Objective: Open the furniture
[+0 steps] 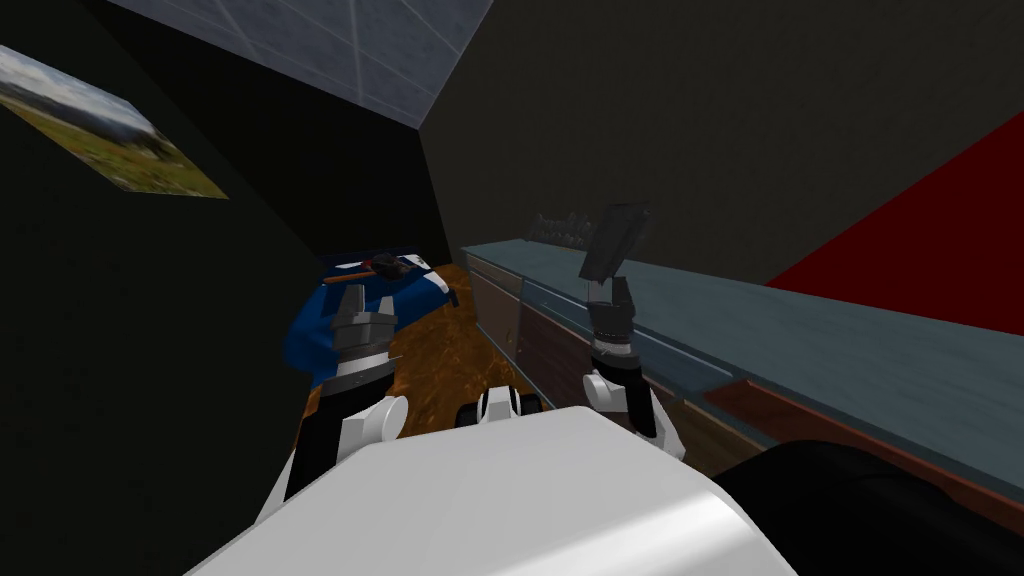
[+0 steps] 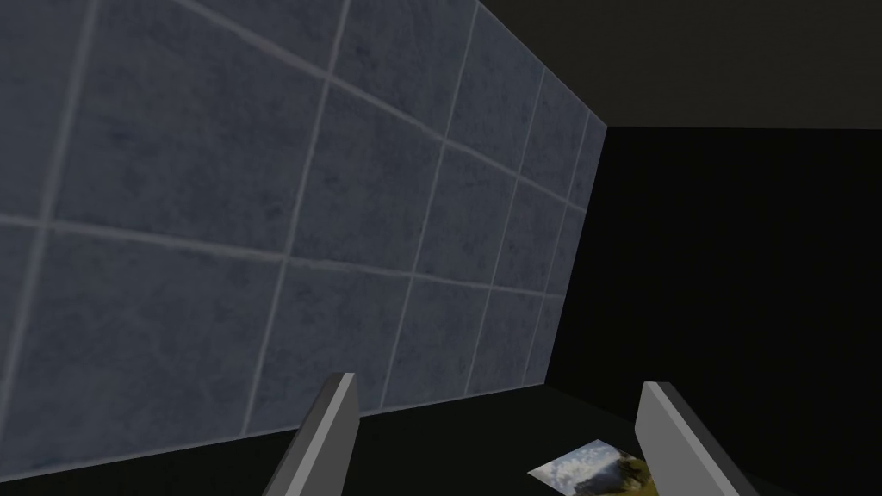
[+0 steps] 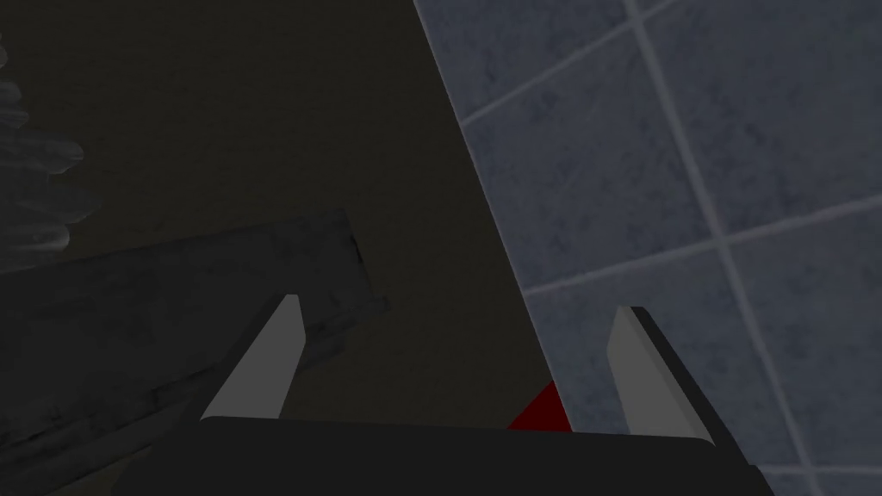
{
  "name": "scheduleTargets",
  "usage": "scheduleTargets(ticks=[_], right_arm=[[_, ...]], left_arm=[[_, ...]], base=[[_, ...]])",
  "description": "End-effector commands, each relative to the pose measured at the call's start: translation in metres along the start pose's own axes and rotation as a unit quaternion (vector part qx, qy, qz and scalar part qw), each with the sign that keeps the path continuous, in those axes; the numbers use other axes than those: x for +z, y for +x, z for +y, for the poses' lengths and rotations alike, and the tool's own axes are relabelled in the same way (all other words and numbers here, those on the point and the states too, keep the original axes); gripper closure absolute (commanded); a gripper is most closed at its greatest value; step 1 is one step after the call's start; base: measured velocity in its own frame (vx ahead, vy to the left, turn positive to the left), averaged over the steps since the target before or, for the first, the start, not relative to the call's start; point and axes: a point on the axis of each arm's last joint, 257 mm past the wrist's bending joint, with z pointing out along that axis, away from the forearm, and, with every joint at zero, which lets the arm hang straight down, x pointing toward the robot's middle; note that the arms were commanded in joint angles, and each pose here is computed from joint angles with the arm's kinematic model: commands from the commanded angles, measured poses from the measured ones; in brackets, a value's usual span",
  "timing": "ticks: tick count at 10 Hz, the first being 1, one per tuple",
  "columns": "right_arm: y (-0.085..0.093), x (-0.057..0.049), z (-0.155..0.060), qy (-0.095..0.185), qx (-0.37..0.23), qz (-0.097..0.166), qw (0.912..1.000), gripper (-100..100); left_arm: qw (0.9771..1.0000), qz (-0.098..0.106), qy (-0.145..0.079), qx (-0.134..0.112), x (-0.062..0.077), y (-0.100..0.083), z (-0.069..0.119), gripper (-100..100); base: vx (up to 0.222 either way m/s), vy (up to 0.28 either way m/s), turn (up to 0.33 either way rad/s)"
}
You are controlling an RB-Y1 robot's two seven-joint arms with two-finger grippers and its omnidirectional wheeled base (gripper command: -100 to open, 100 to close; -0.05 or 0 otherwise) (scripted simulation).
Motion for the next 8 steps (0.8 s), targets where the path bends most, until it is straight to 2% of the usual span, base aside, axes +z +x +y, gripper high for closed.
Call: scheduleTargets(ticks=[1, 3, 5, 8], right_arm=[[0.015, -0.002, -0.008, 0.000, -0.057, 0.052, 0.9970, -100], [0.026, -0.006, -0.016, -0.002, -0.107, 0.093, 0.9898, -100], [0.037, -0.011, -0.024, -0.006, -0.163, 0.135, 0.9773, -100], [0.051, -0.020, -0.039, -0.020, -0.250, 0.199, 0.9474, -100]], left_arm=[[1.0000, 0.000, 0.000, 0.000, 0.000, 0.000, 0.000, 0], [1.0000, 0.000, 0.000, 0.000, 0.000, 0.000, 0.000, 0], [1.0000, 0.000, 0.000, 0.000, 0.000, 0.000, 0.000, 0], [1.0000, 0.000, 0.000, 0.000, 0.000, 0.000, 0.000, 0]], base=[[0.059, 0.097, -0.035], [0.061, 0.122, -0.049], [0.073, 0.114, -0.046], [0.079, 0.140, -0.055]])
